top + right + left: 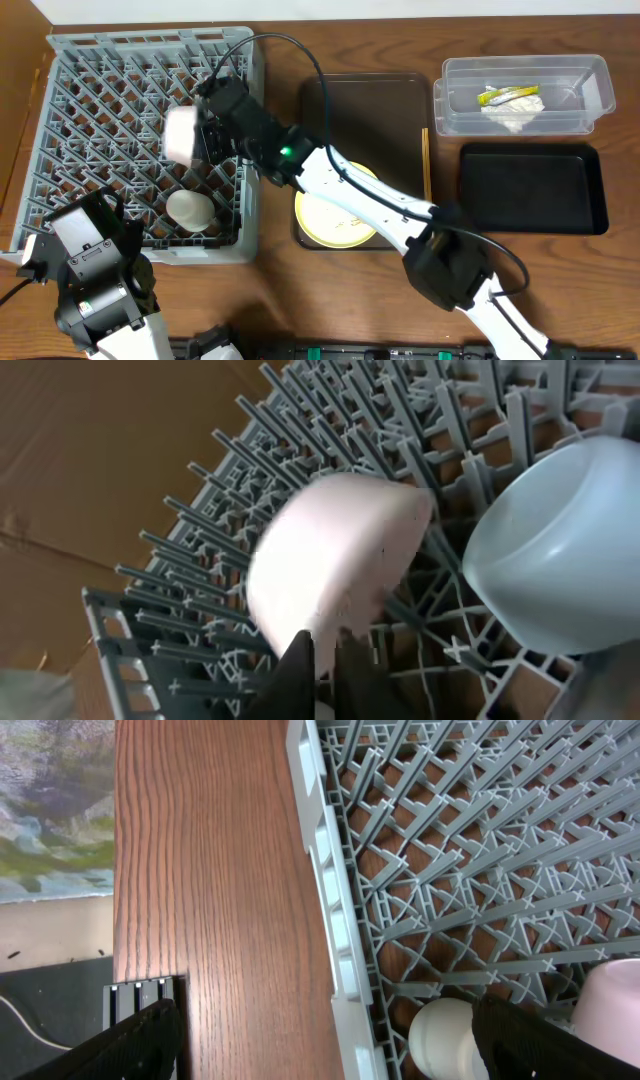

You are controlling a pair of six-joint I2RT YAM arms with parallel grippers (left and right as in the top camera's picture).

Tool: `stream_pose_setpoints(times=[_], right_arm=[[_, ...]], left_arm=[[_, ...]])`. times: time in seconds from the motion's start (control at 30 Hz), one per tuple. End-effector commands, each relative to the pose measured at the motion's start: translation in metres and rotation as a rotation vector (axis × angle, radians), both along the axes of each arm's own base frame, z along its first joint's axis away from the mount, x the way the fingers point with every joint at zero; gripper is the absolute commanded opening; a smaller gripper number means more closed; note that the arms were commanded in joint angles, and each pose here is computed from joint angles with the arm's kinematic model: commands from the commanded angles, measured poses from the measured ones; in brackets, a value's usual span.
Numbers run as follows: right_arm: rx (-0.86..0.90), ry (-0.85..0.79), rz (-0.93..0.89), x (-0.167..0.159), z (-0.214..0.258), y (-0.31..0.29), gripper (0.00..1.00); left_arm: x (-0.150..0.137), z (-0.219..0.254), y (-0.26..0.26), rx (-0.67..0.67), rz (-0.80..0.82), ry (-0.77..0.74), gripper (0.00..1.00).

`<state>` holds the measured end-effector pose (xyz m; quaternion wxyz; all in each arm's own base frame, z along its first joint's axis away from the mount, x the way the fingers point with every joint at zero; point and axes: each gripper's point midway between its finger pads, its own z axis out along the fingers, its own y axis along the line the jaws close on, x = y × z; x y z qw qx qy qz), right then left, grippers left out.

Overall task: Sort waste into correct bins and load items into the dishwasher
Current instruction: 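Carry the pink bowl with the right gripper over the dish rack, then lower the pink bowl into the rack beside the blue bowl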

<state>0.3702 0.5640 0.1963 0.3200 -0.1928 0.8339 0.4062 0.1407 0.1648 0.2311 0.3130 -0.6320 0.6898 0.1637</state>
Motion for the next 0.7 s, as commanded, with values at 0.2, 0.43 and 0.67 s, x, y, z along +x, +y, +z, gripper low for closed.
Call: stream_pose_setpoints(times=[0.2,0.43,0.67], right_arm=[[0.089,-0.082,0.013,-0.003,0.049,0.002,0.08],[0.134,-0.153,0.063,-0.015,0.046,0.028,0.10],[0.053,-0.143,0.003,-0.007,-0.009,0.036,0.12]], left_arm=[[-0.002,0.008,0.003,0.018,0.020,-0.015,0.94],[-0.002,0.008,0.003,0.018,0.020,-0.015,0.94],[-0.002,0.008,0.003,0.018,0.020,-0.015,0.94]])
